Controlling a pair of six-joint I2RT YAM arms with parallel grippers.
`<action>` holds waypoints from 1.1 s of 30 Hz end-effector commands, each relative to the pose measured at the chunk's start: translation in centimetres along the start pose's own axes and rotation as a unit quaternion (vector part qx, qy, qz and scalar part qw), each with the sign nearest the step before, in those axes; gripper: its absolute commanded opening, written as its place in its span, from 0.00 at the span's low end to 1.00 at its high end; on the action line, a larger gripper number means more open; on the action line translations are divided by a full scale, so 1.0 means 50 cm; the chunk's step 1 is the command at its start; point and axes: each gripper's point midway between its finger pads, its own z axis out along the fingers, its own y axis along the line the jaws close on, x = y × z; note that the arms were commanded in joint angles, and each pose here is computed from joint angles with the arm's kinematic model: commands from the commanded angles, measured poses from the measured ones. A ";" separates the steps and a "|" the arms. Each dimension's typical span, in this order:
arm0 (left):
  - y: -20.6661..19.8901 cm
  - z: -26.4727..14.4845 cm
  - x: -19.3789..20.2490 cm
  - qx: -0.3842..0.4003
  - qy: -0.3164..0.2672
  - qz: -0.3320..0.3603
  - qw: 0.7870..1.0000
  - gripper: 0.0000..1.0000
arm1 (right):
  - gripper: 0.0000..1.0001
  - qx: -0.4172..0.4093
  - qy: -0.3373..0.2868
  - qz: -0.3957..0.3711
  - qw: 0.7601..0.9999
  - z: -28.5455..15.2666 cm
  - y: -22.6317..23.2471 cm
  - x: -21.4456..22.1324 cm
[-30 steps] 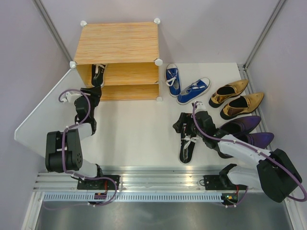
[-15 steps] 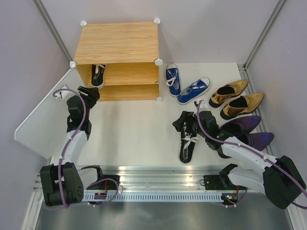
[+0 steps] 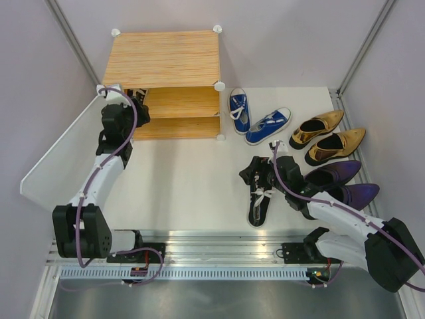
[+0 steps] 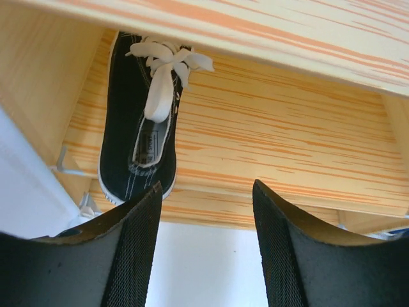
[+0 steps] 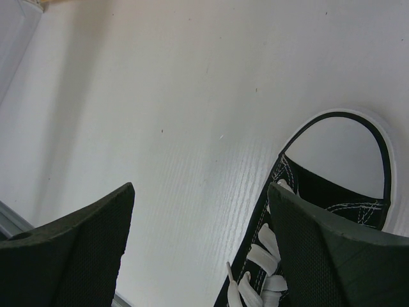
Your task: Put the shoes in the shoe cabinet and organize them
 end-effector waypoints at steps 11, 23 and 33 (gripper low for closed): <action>-0.007 0.016 -0.060 -0.077 -0.008 0.132 0.988 0.62 | 0.88 -0.005 -0.024 -0.016 1.000 0.005 0.005 -0.026; 0.018 0.030 -0.063 -0.120 0.004 0.160 0.980 0.66 | 0.88 -0.001 -0.020 -0.016 1.000 0.007 0.001 -0.022; 0.036 0.089 -0.026 -0.126 0.030 0.177 0.976 0.66 | 0.89 0.011 -0.023 -0.020 0.999 0.008 -0.011 -0.023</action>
